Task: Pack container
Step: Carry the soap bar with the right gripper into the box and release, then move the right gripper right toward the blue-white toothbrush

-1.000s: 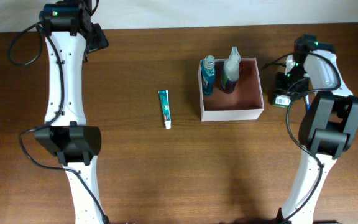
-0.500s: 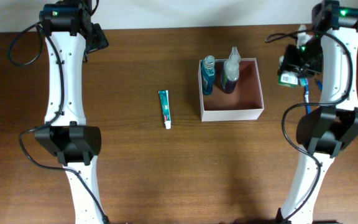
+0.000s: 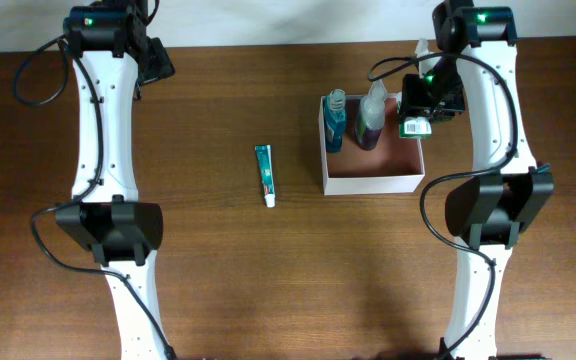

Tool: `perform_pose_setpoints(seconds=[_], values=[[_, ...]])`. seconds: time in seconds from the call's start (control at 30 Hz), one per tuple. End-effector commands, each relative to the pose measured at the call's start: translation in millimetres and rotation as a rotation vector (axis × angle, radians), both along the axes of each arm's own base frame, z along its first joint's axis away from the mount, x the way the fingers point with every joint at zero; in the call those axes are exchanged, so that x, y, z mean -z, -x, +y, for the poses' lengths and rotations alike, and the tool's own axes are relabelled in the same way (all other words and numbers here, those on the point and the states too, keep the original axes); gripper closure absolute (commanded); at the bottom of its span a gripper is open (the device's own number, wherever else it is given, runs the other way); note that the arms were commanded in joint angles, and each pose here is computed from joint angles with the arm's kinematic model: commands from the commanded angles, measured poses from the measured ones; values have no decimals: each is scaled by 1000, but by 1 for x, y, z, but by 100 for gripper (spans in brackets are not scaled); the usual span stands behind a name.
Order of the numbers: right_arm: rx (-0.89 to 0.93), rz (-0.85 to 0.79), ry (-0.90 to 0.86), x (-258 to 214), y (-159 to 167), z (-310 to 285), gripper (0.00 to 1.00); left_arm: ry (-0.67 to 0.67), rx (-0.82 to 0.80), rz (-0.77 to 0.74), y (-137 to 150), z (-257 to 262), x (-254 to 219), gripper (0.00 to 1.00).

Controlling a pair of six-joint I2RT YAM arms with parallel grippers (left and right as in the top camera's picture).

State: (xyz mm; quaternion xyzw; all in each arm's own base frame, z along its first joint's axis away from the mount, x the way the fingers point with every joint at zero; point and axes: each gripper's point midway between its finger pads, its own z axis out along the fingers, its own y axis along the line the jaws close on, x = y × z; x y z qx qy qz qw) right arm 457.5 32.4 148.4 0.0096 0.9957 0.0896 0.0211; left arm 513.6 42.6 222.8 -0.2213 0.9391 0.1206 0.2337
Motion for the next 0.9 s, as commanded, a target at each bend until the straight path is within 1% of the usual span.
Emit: perform_pose_setpoints(seconds=[0.0, 0.13, 0.43, 0.47, 0.53, 0.87], values=[[1, -23, 17, -8, -1, -1, 63, -2, -15, 6, 0, 2, 4, 1], [-4, -19, 13, -6, -1, 2, 58, -2, -15, 6, 0, 2, 4, 1], [-32, -27, 13, -7, -2, 15, 57, -2, -15, 6, 0, 2, 4, 0], [-36, -27, 13, -6, -2, 16, 55, -2, -15, 6, 0, 2, 4, 0], [-36, -26, 13, -6, -2, 17, 47, -2, -15, 6, 0, 2, 4, 1], [-34, -38, 17, -6, -5, 16, 46, -2, -15, 6, 0, 2, 4, 1]])
